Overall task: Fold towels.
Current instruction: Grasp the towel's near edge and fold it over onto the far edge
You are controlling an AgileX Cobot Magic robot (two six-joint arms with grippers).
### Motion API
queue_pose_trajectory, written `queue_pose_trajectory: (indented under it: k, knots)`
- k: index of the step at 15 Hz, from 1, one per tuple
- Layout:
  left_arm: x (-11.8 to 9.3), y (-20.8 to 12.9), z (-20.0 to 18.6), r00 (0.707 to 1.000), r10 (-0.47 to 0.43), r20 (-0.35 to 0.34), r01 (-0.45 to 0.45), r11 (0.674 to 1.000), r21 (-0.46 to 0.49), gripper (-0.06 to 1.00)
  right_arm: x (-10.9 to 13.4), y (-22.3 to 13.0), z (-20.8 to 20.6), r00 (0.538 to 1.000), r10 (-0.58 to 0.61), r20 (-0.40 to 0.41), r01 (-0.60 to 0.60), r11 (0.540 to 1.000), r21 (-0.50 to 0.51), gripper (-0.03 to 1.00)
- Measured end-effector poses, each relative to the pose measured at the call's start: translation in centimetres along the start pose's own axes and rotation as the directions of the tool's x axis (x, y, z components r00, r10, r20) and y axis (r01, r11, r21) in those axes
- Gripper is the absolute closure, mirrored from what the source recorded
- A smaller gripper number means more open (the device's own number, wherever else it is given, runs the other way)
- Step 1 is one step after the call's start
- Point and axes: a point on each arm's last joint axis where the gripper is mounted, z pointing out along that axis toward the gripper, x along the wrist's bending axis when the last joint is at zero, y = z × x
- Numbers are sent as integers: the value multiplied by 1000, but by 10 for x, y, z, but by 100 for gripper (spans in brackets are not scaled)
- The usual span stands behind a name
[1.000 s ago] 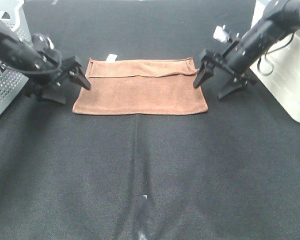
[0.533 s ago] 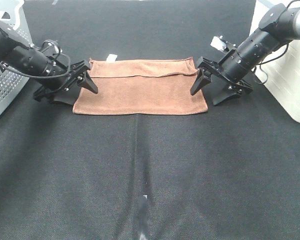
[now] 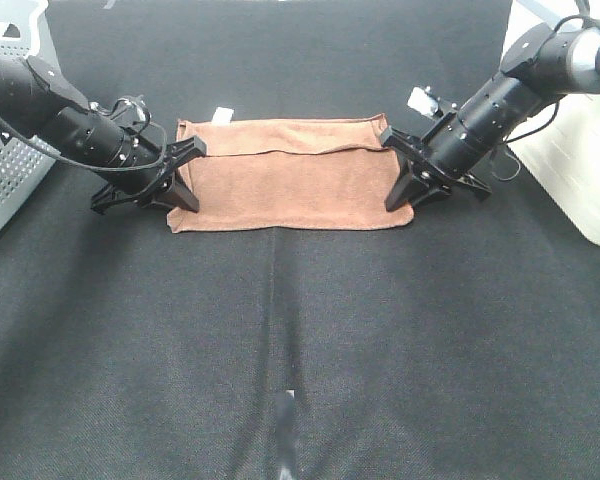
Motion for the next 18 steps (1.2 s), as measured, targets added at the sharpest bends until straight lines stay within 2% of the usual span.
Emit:
queue_pose_trajectory:
  k: [1, 4, 8, 11, 13, 14, 18]
  knots:
    - [-1, 0, -3, 1000, 3, 2, -3, 1000, 5, 91, 0, -1, 0, 1000, 7, -2, -7, 1000, 8, 97]
    - [-1, 3, -20, 1000, 11, 19, -11, 999, 37, 91, 0, -5, -4, 1000, 11, -13, -10, 999, 51, 97]
    - [-3, -14, -39, 997, 77, -17, -74, 989, 131, 91, 15, -16, -28, 1000, -14, -8, 15, 997, 71, 97]
    - [3, -54, -50, 997, 65, -50, -54, 977, 208, 91, 13, -52, -32, 1000, 19, 17, -20, 995, 98, 97]
    - [6, -74, -62, 995, 71, -66, -56, 975, 215, 91, 9, -80, -31, 998, 51, 40, -54, 994, 97, 97]
    - [6, -74, -62, 995, 71, -66, -56, 975, 215, 91, 9, -80, -31, 998, 51, 40, -54, 994, 97, 97]
    - [14, -108, -72, 992, 82, -91, -56, 966, 252, 91, 1, -129, -20, 997, 70, 26, -73, 987, 144, 97]
